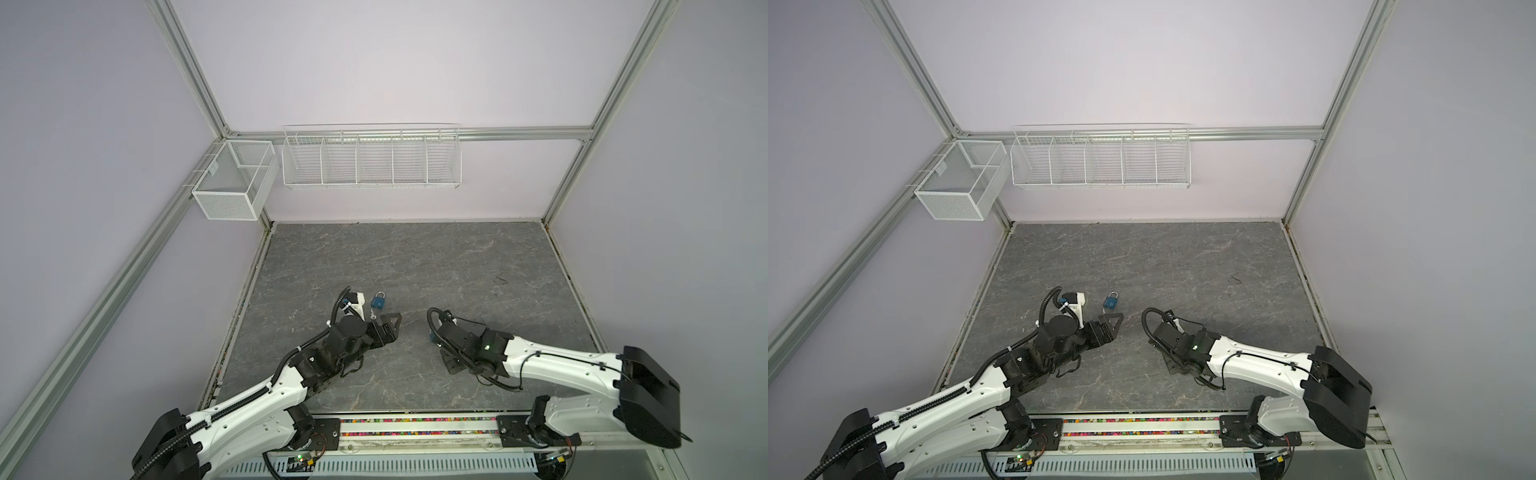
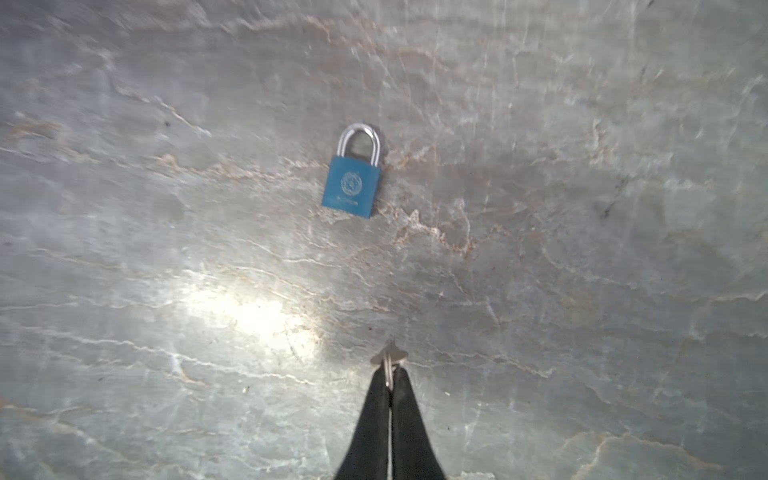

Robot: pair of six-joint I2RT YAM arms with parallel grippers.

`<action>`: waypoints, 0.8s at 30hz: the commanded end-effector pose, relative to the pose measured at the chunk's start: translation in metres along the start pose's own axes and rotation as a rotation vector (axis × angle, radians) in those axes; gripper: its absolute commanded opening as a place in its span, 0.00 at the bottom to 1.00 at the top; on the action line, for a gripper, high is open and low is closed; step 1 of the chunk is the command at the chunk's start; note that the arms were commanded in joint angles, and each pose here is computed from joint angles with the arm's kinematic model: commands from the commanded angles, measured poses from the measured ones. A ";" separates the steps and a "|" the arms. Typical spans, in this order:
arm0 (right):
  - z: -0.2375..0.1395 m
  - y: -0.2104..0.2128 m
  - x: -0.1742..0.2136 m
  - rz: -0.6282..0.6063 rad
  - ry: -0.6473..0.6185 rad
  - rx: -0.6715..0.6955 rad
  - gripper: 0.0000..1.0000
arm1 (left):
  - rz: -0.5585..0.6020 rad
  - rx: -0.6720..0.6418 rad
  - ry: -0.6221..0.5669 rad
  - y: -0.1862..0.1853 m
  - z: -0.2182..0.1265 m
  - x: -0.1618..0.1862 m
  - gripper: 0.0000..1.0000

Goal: Unlock with the key
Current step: 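Lift the key with the right gripper while the left gripper rotates upward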

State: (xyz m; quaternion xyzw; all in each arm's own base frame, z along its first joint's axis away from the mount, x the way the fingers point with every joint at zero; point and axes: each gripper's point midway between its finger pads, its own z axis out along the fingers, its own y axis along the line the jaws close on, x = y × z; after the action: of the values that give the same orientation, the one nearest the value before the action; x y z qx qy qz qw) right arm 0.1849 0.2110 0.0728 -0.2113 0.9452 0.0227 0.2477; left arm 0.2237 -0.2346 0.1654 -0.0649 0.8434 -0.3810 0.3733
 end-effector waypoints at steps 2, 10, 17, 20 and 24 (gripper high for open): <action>-0.029 0.004 -0.028 -0.075 -0.137 -0.052 0.06 | -0.063 0.080 -0.015 -0.027 -0.007 -0.012 1.00; -0.072 0.021 -0.068 -0.103 -0.338 -0.189 0.06 | -0.175 0.228 0.030 -0.070 -0.006 -0.020 0.95; -0.102 0.052 -0.112 -0.093 -0.470 -0.325 0.06 | -0.328 0.264 0.024 -0.084 -0.002 -0.029 0.92; -0.109 0.065 -0.126 -0.078 -0.513 -0.384 0.06 | -0.371 0.270 0.002 -0.084 -0.004 -0.034 0.90; -0.130 0.078 -0.153 -0.041 -0.597 -0.448 0.06 | -0.487 0.259 -0.028 -0.077 -0.008 -0.040 0.86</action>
State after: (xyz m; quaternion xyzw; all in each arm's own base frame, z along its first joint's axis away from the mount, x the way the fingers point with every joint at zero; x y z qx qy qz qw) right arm 0.2118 0.3000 0.2253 -0.2636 0.8301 0.2343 0.4320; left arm 0.2290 -0.2726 0.2242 -0.1679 0.7771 -0.5293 0.2962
